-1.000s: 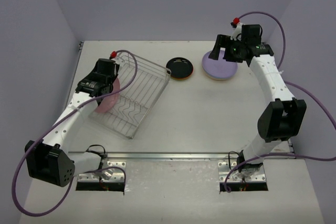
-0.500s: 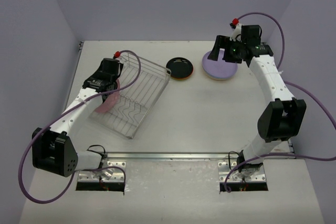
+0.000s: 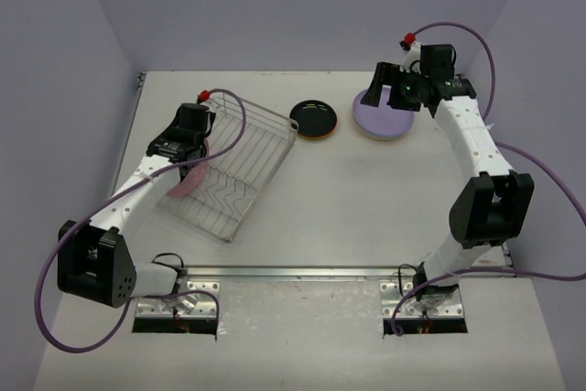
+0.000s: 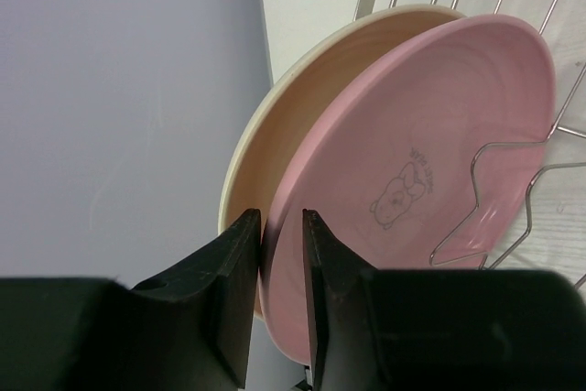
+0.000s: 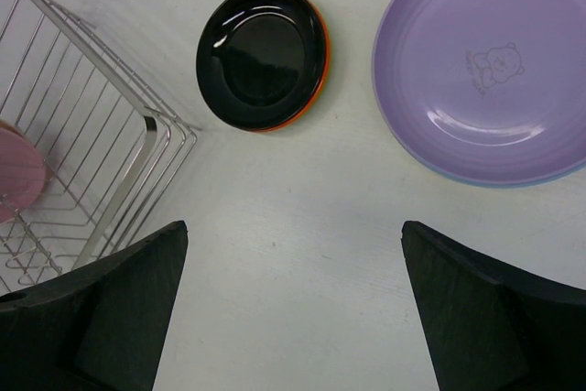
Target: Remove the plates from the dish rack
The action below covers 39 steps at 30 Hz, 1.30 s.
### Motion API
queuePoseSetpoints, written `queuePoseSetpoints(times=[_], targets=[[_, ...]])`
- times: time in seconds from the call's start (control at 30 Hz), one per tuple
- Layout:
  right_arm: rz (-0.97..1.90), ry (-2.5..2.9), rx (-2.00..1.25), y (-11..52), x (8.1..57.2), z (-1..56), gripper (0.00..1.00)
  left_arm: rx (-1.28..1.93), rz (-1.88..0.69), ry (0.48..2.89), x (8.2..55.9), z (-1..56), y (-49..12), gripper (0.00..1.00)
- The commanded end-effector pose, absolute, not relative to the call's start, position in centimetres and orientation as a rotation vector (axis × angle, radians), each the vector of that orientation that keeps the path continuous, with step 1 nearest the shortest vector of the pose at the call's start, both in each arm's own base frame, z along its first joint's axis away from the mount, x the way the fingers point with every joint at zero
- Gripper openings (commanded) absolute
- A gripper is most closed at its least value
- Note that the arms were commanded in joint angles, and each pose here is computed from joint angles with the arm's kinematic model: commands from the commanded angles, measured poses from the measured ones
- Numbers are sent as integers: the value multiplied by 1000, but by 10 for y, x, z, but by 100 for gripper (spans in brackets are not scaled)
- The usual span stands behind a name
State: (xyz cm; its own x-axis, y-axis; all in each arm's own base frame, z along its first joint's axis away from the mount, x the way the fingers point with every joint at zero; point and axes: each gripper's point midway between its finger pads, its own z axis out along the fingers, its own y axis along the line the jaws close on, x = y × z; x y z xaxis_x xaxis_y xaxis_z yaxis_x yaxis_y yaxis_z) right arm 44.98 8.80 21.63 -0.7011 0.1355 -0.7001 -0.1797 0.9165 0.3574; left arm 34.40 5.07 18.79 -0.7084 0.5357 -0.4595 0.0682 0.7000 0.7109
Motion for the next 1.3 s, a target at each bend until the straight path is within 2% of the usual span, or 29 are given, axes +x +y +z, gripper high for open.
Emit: queuePoseSetpoints(times=[0.0,0.37,0.63,0.87,1.03,1.13,1.17,1.2,1.27], targets=[[541,2236,-42,91,448,233,99,467,879,2253,348,173,50,20],[534,2215,-55,91,444,238,99,415,804,2261,354,187,43,0],[563,2196,-64,95,444,244,99,363,850,2146,351,240,48,0],[595,2192,-59,100,446,245,99,356,1025,1929,336,307,51,0],[597,2180,-91,106,445,245,99,351,1052,1787,329,350,44,0],[604,2157,-150,115,441,249,99,325,975,1738,330,375,36,0],[621,2149,-174,120,438,250,99,328,903,1782,330,370,30,0],[660,2114,-218,130,434,259,99,339,790,1762,334,387,17,0],[683,2087,-275,141,427,263,99,352,658,1857,334,372,2,0]])
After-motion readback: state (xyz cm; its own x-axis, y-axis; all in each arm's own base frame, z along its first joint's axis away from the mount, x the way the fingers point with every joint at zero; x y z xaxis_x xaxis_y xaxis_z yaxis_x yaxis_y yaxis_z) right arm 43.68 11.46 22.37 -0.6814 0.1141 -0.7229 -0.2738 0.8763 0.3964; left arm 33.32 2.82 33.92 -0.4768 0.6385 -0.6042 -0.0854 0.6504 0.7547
